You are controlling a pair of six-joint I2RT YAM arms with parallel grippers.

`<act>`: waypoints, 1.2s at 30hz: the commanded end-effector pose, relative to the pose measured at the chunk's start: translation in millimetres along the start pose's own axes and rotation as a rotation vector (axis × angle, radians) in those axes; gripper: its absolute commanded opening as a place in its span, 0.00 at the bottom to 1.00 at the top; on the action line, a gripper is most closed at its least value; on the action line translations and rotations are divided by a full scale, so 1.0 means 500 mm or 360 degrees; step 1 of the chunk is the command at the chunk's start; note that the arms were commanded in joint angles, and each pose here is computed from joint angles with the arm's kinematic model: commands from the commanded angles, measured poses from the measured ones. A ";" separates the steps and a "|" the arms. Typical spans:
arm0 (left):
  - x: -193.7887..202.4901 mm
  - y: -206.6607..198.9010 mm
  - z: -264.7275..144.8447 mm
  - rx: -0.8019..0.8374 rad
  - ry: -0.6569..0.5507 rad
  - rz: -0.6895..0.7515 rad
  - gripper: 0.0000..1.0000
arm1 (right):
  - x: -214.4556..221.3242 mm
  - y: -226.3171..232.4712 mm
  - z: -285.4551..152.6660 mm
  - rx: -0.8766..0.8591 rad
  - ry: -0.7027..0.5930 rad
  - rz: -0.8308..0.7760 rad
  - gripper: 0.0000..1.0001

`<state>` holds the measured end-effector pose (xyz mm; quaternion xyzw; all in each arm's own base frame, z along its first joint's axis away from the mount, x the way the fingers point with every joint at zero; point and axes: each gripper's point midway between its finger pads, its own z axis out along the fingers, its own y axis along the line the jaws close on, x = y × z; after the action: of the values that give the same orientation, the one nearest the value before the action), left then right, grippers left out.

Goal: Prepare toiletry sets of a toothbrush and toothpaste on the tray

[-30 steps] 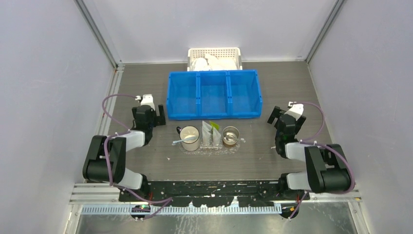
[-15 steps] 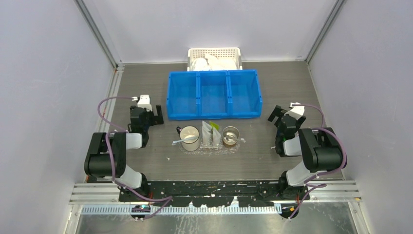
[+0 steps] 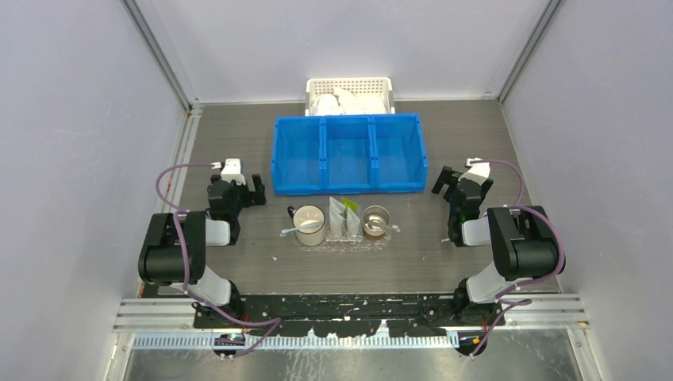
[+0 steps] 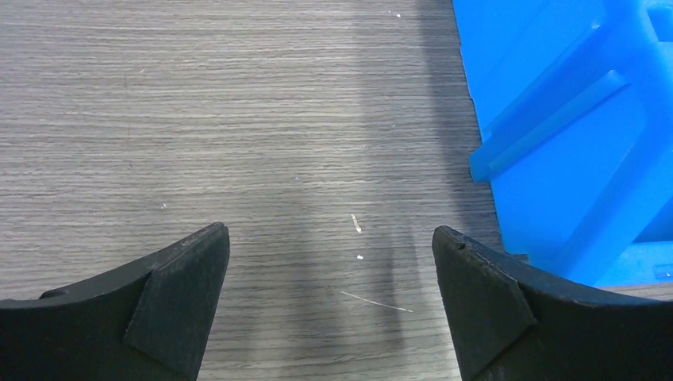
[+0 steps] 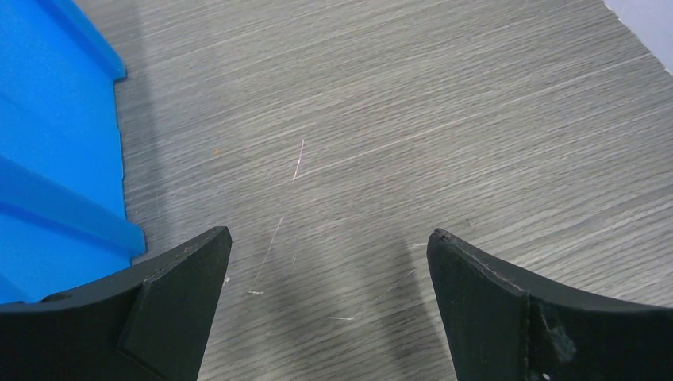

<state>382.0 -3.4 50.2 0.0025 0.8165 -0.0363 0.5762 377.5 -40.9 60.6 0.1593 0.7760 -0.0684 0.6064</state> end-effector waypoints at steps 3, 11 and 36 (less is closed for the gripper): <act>-0.048 -0.016 0.009 0.0082 -0.0139 0.0068 1.00 | -0.024 0.018 0.008 -0.0071 -0.0049 -0.0026 1.00; -0.048 -0.023 0.009 0.0148 -0.0145 0.0075 1.00 | -0.022 0.023 0.010 -0.0087 -0.0034 -0.0031 1.00; -0.047 -0.025 0.005 0.0153 -0.0146 0.0076 1.00 | -0.025 0.022 0.009 -0.0085 -0.0046 -0.0027 1.00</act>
<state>382.7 -16.5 54.6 0.0376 0.8092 -0.0664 0.5826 377.3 -33.3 55.7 0.1367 0.7873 -0.0560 0.5986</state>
